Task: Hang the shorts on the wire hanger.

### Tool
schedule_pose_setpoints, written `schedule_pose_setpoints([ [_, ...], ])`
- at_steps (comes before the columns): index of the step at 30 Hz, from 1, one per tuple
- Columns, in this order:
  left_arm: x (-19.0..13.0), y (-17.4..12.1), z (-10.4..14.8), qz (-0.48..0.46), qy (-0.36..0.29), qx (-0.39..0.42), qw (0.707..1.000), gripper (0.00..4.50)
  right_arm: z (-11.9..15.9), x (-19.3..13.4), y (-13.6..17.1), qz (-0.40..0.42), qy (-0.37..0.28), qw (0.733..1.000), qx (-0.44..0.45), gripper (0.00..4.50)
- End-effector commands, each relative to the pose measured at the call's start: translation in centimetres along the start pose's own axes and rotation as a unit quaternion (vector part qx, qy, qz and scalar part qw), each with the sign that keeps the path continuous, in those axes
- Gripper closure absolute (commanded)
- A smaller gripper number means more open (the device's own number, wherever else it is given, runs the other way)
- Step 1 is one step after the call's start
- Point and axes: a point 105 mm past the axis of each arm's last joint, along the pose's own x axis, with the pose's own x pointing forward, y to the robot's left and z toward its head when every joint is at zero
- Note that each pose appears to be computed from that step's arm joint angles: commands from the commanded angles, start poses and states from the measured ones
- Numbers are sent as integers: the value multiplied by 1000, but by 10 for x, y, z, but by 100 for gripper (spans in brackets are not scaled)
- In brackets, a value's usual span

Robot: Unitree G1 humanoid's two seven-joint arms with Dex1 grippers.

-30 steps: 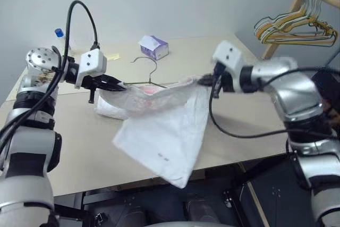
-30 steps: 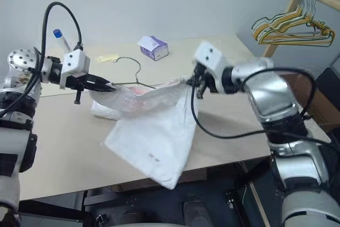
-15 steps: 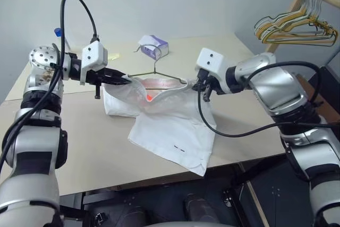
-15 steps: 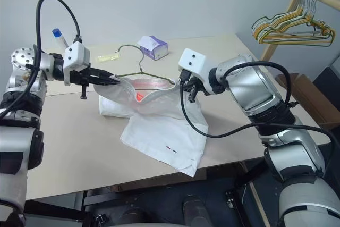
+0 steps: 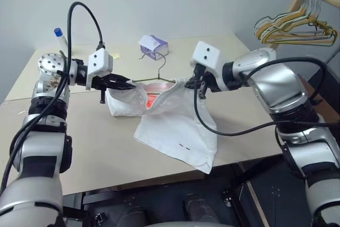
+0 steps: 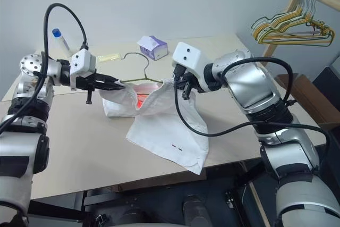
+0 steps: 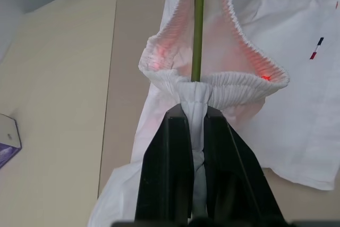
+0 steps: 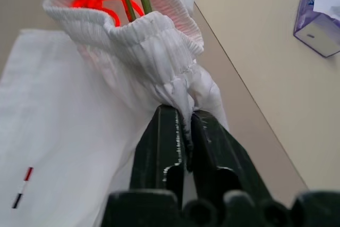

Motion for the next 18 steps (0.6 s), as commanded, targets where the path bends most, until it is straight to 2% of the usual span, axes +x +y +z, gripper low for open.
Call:
schedule_pose_setpoints([
  [1,-9,8,16,21,-14,31,999,450,3,-6,-2,-17,-7,998,-62,270],
  [3,-10,8,15,22,-13,30,999,450,3,-7,-1,-10,-13,997,-73,203],
  [9,-8,6,15,13,-11,32,999,450,3,-5,-1,-8,-25,997,-76,203],
  [18,-8,2,22,-4,-32,38,999,450,7,-2,1,28,-63,997,-22,203],
])
